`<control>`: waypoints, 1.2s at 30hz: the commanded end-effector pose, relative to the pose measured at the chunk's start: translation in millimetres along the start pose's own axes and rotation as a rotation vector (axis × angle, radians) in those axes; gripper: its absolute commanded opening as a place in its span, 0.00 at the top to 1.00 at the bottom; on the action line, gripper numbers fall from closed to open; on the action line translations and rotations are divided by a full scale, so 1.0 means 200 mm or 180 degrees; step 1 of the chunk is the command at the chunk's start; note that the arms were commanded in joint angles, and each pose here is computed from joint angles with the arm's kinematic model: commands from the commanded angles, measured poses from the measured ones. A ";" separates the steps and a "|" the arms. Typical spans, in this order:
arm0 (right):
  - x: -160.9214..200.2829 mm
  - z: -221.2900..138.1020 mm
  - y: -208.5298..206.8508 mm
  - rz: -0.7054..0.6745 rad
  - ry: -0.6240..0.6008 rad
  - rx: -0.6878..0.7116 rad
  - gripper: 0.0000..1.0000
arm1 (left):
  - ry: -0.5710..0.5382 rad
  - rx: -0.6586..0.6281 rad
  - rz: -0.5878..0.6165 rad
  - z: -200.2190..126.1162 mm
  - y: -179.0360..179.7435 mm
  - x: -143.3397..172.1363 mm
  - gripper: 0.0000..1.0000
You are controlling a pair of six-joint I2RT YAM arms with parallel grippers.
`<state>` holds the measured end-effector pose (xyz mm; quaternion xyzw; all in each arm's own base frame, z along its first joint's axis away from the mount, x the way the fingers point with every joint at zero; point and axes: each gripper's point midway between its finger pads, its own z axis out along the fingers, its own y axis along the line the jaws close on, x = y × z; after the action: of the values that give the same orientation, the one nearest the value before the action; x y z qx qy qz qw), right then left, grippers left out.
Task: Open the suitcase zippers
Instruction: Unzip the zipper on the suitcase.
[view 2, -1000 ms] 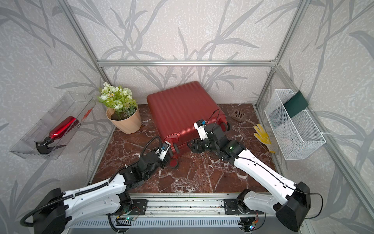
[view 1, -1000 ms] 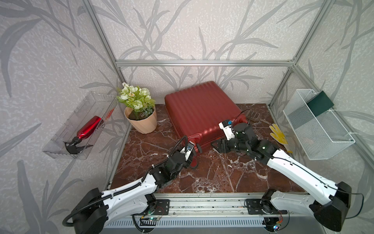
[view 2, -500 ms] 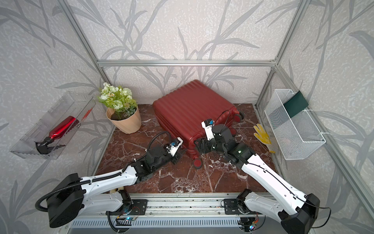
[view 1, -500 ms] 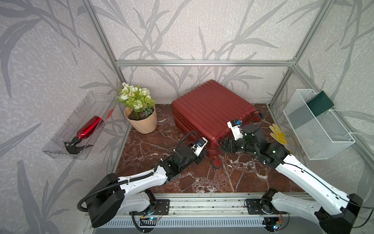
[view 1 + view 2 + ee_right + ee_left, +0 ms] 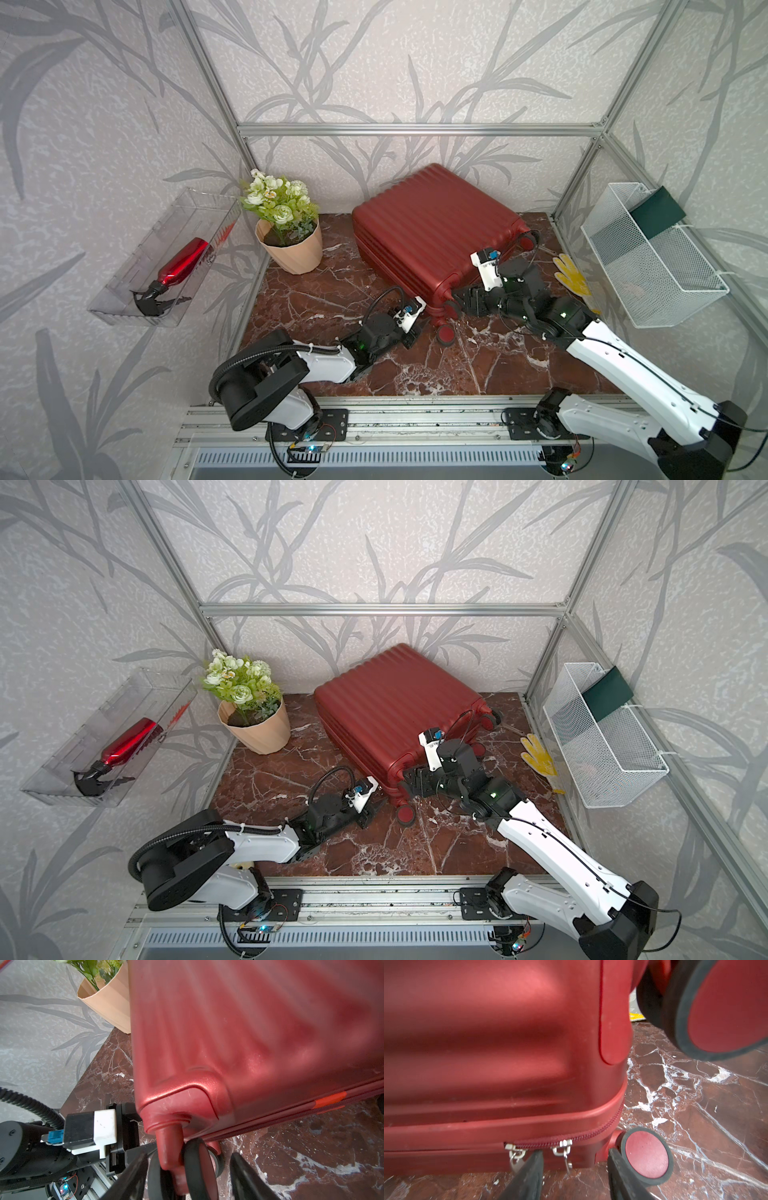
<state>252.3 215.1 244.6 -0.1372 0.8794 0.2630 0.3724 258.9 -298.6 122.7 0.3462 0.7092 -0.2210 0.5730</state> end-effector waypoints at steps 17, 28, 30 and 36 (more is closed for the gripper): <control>0.01 0.00 -0.01 0.0112 0.0014 0.0003 0.37 | -0.0210 -0.0133 0.0065 0.10 0.06 -0.04 0.80; 0.03 -0.02 -0.04 0.0013 0.0157 0.0177 0.36 | -0.0189 -0.0098 0.0032 0.10 0.06 -0.04 1.00; 0.03 -0.02 -0.05 -0.0047 0.0276 0.0221 0.34 | -0.0175 -0.0053 0.0036 0.08 0.05 -0.05 1.00; 0.11 0.07 0.08 -0.0093 0.0914 -0.0165 0.30 | -0.0078 0.0133 -0.0079 0.00 0.00 -0.08 1.00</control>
<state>252.8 224.9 235.5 -0.1626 0.9085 0.2395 0.3012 266.9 -300.7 122.7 0.3495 0.7074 -0.2237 0.5721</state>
